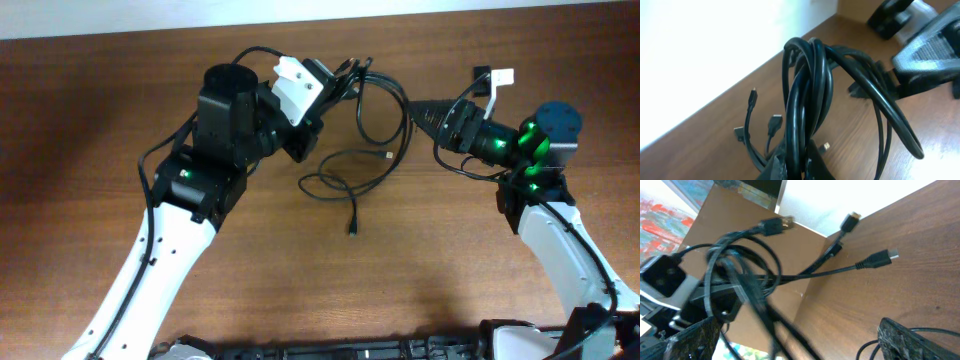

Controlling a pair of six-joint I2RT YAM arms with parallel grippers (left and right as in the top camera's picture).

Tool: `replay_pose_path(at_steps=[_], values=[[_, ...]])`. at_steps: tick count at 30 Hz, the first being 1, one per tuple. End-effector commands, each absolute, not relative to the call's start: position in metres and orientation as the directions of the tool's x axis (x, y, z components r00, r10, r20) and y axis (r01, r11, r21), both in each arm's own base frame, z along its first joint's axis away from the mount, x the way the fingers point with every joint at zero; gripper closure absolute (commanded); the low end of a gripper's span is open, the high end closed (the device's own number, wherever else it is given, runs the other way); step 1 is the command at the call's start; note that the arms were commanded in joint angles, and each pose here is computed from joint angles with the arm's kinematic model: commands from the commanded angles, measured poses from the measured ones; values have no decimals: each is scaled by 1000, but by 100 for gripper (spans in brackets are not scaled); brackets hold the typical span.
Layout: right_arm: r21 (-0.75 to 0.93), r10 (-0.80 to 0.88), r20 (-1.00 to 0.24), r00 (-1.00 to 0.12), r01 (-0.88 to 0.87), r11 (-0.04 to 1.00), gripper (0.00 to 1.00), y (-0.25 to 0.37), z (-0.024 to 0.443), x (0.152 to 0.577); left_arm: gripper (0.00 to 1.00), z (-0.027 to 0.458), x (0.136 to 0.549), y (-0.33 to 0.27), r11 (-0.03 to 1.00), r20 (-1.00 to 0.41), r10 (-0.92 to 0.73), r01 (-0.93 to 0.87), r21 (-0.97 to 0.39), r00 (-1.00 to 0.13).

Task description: Untangle cables

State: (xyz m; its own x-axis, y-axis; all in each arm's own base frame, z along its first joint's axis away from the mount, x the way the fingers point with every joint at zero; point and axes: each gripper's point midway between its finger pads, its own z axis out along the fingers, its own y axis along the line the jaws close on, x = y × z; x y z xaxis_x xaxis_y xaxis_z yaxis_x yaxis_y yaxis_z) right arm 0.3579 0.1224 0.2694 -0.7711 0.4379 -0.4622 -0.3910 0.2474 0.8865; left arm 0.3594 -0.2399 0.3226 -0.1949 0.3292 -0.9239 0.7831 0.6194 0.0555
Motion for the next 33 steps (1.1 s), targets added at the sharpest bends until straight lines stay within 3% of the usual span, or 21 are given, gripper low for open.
replay_pose_path(at_steps=[1, 8, 13, 19, 29, 31, 33], values=[[864, 455, -503, -735, -417, 282, 1, 118, 272, 364, 100, 354, 341, -260, 498, -956, 286, 862, 96, -59], [862, 501, -503, -704, -365, 352, 1, 109, 257, 376, 100, 370, 321, -292, 426, -967, 254, 894, 139, 29], [836, 585, -427, -689, -54, 546, 1, 77, 184, 388, 100, 373, 318, -295, 417, -968, 245, 897, 147, 45], [742, 612, -390, -688, 159, 651, 1, 52, 137, 377, 100, 377, 327, -285, 469, -967, 252, 868, 162, 45], [727, 602, -406, -688, 156, 669, 1, 49, 135, 376, 100, 383, 341, -272, 538, -975, 223, 832, 139, 19], [748, 584, -402, -705, 116, 654, 1, 57, 140, 375, 100, 382, 342, -271, 544, -974, 227, 827, 139, 15], [769, 498, -459, -735, -49, 637, 1, 75, 158, 374, 100, 378, 349, -265, 588, -969, 245, 796, 143, -7]])
